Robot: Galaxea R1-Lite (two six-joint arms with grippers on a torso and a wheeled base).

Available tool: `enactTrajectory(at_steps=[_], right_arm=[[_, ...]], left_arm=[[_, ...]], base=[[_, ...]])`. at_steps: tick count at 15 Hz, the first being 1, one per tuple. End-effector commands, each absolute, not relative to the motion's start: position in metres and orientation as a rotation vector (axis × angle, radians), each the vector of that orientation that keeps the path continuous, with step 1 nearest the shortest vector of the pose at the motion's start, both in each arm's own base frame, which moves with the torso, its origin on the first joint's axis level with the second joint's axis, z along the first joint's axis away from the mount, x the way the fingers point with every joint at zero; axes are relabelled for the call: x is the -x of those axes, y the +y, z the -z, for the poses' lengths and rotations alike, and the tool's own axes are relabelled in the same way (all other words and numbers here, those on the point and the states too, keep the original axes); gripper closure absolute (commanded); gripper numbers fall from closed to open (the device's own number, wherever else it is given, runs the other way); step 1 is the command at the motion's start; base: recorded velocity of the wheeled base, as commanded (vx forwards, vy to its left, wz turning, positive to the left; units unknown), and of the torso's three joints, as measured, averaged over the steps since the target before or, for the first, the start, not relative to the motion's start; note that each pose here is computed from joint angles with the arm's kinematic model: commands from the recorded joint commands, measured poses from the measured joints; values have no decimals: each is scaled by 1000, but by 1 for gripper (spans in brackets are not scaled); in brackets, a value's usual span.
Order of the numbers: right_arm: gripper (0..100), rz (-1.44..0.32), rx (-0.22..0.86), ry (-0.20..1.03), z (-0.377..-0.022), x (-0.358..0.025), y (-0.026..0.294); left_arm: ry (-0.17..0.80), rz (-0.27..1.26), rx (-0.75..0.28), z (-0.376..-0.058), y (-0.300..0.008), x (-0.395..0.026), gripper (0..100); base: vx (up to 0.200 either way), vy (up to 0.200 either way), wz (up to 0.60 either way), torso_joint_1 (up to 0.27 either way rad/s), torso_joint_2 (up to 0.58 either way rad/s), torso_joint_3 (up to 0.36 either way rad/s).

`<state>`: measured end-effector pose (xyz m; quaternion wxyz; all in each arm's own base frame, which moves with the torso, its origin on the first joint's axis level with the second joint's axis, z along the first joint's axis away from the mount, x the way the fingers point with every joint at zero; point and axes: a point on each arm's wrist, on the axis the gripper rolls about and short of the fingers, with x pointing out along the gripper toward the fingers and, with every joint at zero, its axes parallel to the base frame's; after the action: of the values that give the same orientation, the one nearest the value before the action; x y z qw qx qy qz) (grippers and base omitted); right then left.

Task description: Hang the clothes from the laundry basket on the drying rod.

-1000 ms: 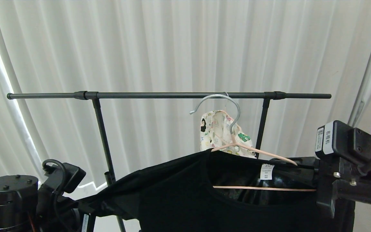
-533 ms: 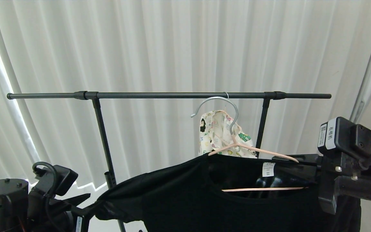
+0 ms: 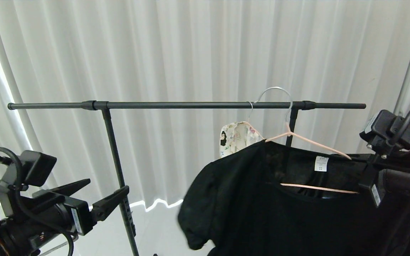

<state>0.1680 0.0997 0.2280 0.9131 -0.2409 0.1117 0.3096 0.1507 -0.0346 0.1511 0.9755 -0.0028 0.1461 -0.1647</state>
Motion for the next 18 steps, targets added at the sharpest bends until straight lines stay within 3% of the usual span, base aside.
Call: enactTrajectory(at_steps=[1,4,9,11,18], right_arm=[[100,-571,448,252,-229,-171,95],[100,-508,385,268,-230,-169,93],[100,-506,385,279,-228,-170,94],[100,-507,387,285,-227,-171,95],[100,-501,379,302,-224,-175,96]], left_arm=[[255,337,-24,-160,-35,-153,0],[279,338,-232,-149,-35,-157,0],[308,316,-379,-137,-32,-151,0],[313,273,-389,-138,-32,-151,0],[309,261,-391,-140,-32,-153,0]], base=[[0,0,0,0,0,0],[0,0,0,0,0,0],[0,0,0,0,0,0],[0,0,0,0,0,0],[0,200,0,4,6,2]])
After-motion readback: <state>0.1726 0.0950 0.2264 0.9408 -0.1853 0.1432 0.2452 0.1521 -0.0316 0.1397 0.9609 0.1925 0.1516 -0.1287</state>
